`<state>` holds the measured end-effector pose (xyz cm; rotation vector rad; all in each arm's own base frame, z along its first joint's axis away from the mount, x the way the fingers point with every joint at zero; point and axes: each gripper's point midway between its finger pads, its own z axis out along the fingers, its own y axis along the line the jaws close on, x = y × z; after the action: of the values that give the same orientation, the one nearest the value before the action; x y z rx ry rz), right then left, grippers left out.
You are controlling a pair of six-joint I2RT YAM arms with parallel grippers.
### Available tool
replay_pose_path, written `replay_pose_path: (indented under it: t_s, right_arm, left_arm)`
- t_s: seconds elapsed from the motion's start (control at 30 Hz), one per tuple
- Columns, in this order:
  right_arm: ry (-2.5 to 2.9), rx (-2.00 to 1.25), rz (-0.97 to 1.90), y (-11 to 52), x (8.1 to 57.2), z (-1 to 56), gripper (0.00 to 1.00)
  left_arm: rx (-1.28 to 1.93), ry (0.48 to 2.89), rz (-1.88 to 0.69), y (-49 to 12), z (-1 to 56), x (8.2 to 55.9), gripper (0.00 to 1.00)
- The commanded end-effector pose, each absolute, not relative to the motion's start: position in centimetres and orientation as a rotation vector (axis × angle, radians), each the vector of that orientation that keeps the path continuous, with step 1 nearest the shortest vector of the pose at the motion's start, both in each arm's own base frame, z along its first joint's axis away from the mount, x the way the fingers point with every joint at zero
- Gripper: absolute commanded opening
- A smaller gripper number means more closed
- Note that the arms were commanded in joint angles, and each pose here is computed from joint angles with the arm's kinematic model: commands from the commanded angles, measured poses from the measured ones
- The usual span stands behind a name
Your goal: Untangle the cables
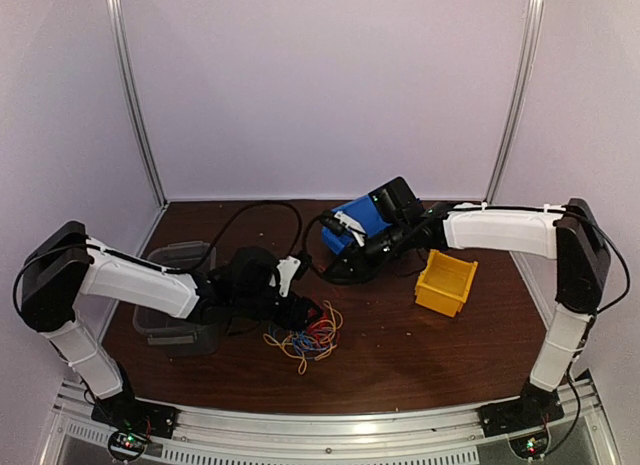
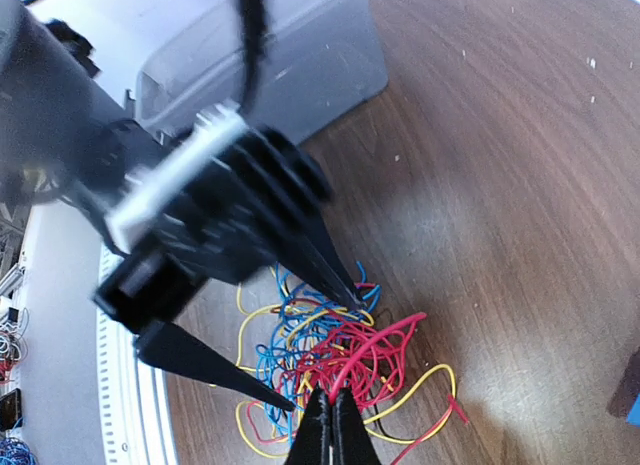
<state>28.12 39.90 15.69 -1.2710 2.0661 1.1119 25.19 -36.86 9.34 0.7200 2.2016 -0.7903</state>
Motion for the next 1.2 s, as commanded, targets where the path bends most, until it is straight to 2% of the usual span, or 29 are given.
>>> replay_pose_path:
  t_s: [0.0,0.13,0.23,0.33,0.53,0.73,0.97,1.17]
  right_arm:
    - [1.907,-1.297,1.139,39.6,26.9,21.1,0.00]
    - [1.828,-1.290,1.191,39.5,26.0,24.8,0.00]
    - [1.771,-1.319,1.210,39.3,25.3,27.5,0.00]
    - [1.711,-1.326,1.228,38.8,25.2,30.5,0.00]
    - [1.574,-1.292,1.245,37.3,26.2,37.8,0.00]
    - [1.428,-1.197,1.242,34.2,28.9,45.4,0.00]
    - [1.281,-1.111,1.268,30.7,30.3,52.8,0.00]
    - [1.195,-1.082,1.283,28.3,30.3,56.4,0.00]
  left_arm:
    - [0.703,2.132,-0.868,-39.1,10.8,26.1,0.61]
    - [0.744,2.195,-0.892,-40.2,8.5,25.9,0.42]
    - [0.745,2.207,-0.890,-40.2,7.6,25.8,0.37]
    - [0.754,2.206,-0.879,-40.1,7.4,25.8,0.28]
    - [0.777,2.202,-0.870,-40.0,7.2,25.7,0.19]
    - [0.788,2.206,-0.856,-39.8,6.9,25.6,0.14]
    - [0.789,2.219,-0.826,-39.5,6.4,25.8,0.00]
    - [0.787,2.232,-0.814,-39.5,6.1,25.9,0.00]
